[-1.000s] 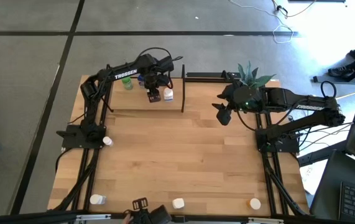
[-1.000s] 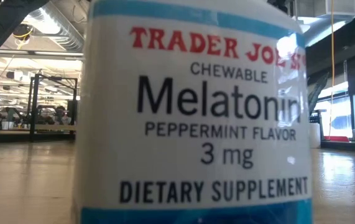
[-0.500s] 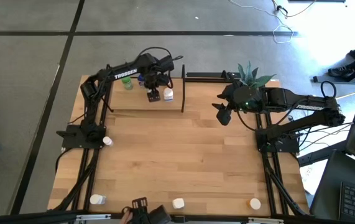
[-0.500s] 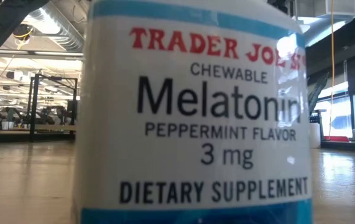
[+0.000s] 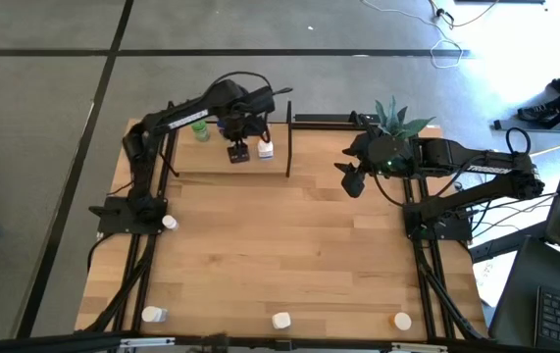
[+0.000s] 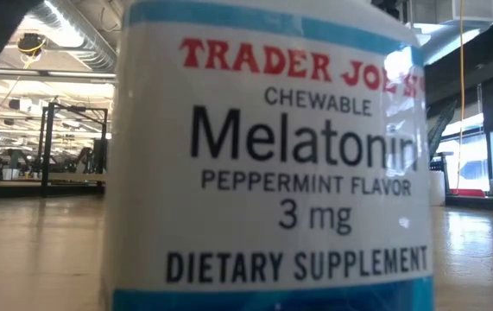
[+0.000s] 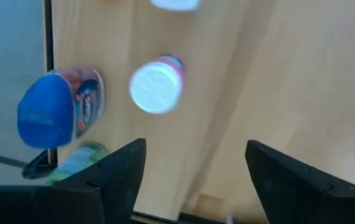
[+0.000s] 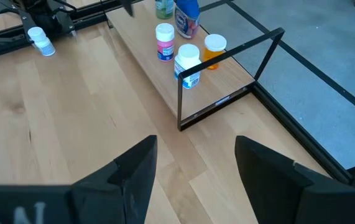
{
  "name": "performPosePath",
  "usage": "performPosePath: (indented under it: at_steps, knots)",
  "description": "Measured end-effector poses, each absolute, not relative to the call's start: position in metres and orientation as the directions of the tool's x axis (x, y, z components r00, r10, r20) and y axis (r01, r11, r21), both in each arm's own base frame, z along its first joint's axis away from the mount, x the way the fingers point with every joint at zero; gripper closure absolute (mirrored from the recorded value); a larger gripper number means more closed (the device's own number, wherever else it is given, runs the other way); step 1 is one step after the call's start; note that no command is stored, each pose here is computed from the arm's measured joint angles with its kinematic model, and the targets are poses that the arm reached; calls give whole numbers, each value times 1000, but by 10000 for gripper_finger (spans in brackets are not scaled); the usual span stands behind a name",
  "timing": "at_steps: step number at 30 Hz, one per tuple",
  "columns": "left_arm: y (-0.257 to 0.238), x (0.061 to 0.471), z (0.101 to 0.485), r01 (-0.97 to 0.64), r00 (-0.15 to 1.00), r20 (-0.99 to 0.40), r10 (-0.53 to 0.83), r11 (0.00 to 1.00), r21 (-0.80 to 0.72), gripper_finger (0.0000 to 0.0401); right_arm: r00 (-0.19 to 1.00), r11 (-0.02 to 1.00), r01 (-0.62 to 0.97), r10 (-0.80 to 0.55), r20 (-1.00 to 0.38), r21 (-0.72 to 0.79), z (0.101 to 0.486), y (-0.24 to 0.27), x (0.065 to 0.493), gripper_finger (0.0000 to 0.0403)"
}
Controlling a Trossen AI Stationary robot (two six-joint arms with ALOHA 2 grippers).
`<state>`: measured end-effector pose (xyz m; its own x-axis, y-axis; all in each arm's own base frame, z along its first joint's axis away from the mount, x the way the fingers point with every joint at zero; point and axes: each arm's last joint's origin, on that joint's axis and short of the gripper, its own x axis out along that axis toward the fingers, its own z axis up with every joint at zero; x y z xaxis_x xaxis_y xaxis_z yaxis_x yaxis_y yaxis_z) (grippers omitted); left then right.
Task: Pick and place medicine bottles onto shelf by color
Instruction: Put the white pill bottle on the shelf
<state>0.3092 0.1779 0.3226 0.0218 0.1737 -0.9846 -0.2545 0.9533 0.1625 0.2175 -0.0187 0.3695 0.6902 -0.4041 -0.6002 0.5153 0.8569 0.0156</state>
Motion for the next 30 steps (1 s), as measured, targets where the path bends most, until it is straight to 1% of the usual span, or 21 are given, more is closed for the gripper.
performPosePath:
  at_steps: [6,11,17,21,30]
  knots:
    - [132,280,355,-299,112,-973,202,941,161,133,690,857,515,-404,-600,16,370,-19,217,185]
    - [90,253,361,-333,180,-979,91,943,26,133,690,857,515,-404,-600,15,369,-19,217,185]
    - [55,228,345,-409,136,-987,91,912,28,134,690,857,515,-404,-600,16,369,-19,217,185]
    - [38,214,335,-477,112,-993,38,878,-20,134,690,857,516,-404,-600,16,370,-19,217,185]
    - [17,192,317,-602,72,-997,5,797,-39,134,701,856,517,-407,-586,23,371,-19,219,185]
